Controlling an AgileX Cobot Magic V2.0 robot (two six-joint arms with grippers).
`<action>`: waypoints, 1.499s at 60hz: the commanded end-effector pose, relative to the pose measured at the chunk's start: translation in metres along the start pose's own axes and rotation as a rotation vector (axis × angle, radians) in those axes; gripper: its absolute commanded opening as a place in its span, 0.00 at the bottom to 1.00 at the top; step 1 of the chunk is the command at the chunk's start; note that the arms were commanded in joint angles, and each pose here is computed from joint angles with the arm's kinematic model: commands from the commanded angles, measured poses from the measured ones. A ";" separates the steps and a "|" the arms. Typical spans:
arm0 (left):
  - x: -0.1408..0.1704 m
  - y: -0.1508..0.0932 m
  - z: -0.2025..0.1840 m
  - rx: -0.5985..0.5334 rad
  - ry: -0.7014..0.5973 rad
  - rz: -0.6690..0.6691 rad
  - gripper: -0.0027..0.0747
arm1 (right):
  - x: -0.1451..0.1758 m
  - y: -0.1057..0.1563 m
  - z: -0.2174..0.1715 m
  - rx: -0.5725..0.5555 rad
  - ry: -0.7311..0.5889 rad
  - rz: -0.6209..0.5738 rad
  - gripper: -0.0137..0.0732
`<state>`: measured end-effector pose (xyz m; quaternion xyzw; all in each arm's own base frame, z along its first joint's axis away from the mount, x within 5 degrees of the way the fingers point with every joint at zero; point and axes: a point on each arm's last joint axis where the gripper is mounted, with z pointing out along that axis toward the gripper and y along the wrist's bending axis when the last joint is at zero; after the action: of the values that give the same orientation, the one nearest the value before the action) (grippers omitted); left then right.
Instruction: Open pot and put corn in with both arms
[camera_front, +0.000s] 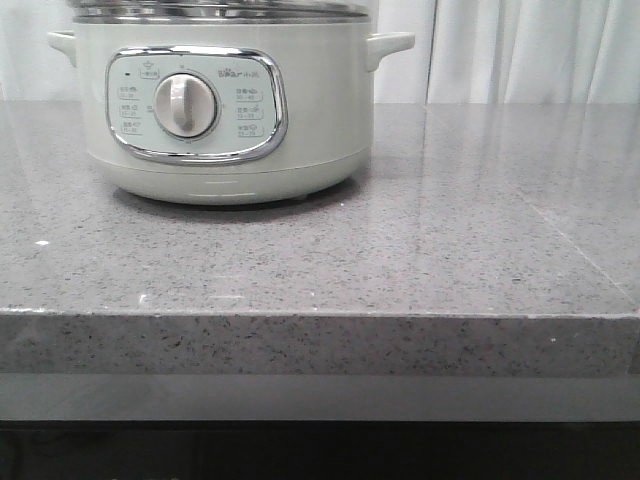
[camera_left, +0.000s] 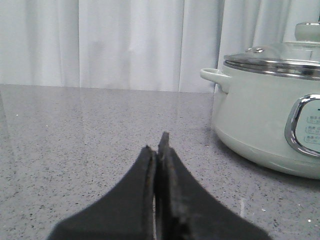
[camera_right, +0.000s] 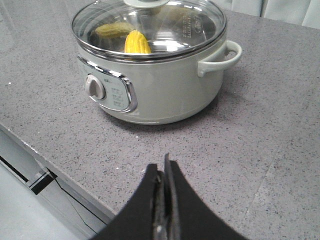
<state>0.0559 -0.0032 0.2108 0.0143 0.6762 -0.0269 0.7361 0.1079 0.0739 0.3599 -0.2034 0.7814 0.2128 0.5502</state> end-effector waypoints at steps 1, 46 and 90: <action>-0.004 0.000 -0.001 -0.003 -0.086 -0.015 0.01 | -0.014 -0.001 -0.006 0.014 -0.107 -0.036 0.02; -0.004 0.000 -0.001 -0.003 -0.086 -0.015 0.01 | 0.155 -0.044 -0.035 0.509 -0.434 -0.018 0.02; -0.004 0.000 -0.001 -0.003 -0.085 -0.015 0.01 | 0.166 -0.047 -0.036 0.569 -0.432 -0.008 0.02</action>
<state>0.0559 -0.0032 0.2108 0.0130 0.6762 -0.0283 0.7361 0.0568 0.0031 0.1961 0.0012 0.7147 0.0358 0.6985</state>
